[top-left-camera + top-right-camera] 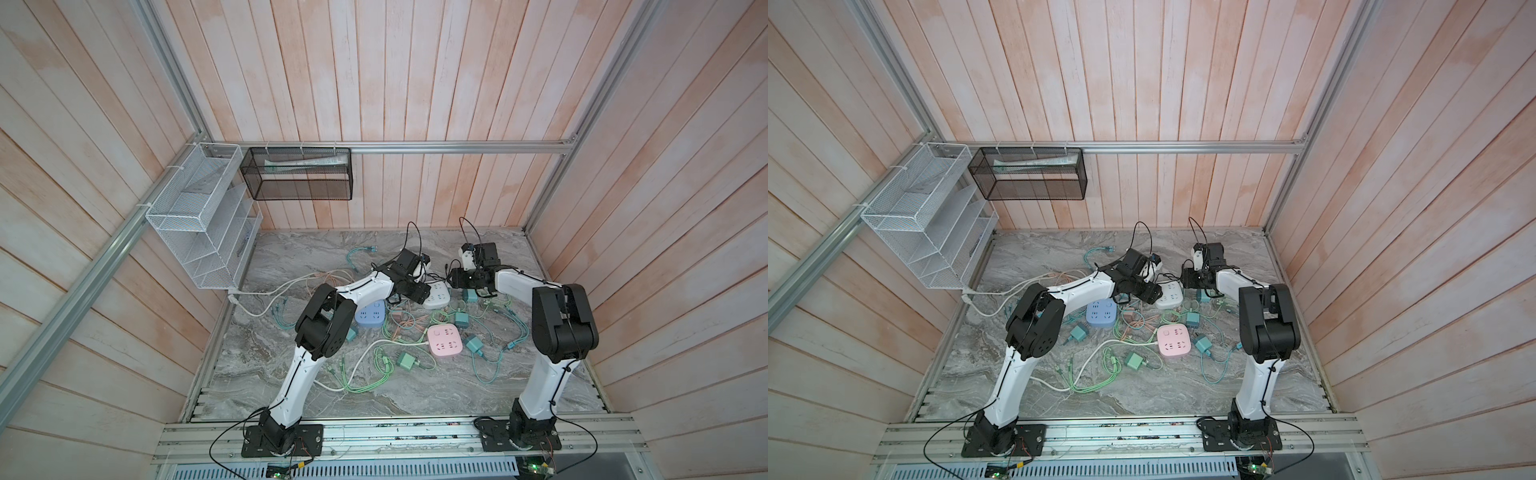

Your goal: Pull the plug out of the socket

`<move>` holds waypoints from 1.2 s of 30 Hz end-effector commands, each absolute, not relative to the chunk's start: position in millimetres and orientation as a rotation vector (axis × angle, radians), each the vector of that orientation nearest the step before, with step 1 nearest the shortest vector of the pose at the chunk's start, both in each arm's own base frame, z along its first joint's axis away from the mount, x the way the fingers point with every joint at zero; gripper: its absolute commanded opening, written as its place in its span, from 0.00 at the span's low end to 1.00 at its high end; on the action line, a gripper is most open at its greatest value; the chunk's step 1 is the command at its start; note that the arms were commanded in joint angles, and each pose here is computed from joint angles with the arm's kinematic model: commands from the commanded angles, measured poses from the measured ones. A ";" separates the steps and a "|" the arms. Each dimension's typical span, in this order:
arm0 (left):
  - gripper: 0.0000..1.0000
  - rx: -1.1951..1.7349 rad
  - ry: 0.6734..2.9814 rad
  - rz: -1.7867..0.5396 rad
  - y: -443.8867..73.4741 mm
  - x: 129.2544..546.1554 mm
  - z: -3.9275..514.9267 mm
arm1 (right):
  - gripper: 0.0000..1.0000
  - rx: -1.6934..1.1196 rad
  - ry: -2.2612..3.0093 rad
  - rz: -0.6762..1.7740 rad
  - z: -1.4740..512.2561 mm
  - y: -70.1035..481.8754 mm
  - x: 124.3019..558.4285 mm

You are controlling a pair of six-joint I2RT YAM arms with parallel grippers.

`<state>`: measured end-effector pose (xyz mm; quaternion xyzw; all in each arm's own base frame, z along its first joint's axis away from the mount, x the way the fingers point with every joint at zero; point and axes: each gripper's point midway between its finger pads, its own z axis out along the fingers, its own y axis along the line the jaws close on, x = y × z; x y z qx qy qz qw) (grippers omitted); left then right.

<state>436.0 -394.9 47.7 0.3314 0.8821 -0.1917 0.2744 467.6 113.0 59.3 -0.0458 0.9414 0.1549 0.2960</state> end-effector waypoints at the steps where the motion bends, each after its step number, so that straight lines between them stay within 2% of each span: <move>1: 0.82 0.983 2.523 -0.433 -376.0 403.1 4.0 | 0.68 -0.106 2.442 0.383 80.1 107.1 469.8; 5: 0.85 0.980 2.520 -0.423 -374.9 403.9 5.3 | 0.75 -0.088 2.410 0.366 91.7 102.4 467.6; 16: 0.87 0.960 2.476 -0.425 -375.9 406.8 22.9 | 0.77 -0.047 2.320 0.238 123.2 80.5 453.7; 19: 0.92 0.935 2.440 -0.430 -375.8 409.2 35.7 | 0.77 -0.029 2.234 0.135 137.2 63.6 440.0; 21: 1.00 0.918 2.413 -0.440 -376.4 409.9 45.5 | 0.77 -0.026 2.140 0.092 152.1 54.7 428.0; 29: 1.00 0.874 2.295 -0.431 -378.0 417.9 91.1 | 0.83 0.083 1.744 -0.139 202.3 -4.2 375.2; 33: 1.00 0.827 2.220 -0.407 -373.2 422.2 115.8 | 0.84 0.148 1.682 -0.167 194.5 -27.4 361.0; 36: 1.00 0.790 2.164 -0.395 -368.1 424.4 130.7 | 0.84 0.120 1.632 -0.113 187.0 -23.0 355.0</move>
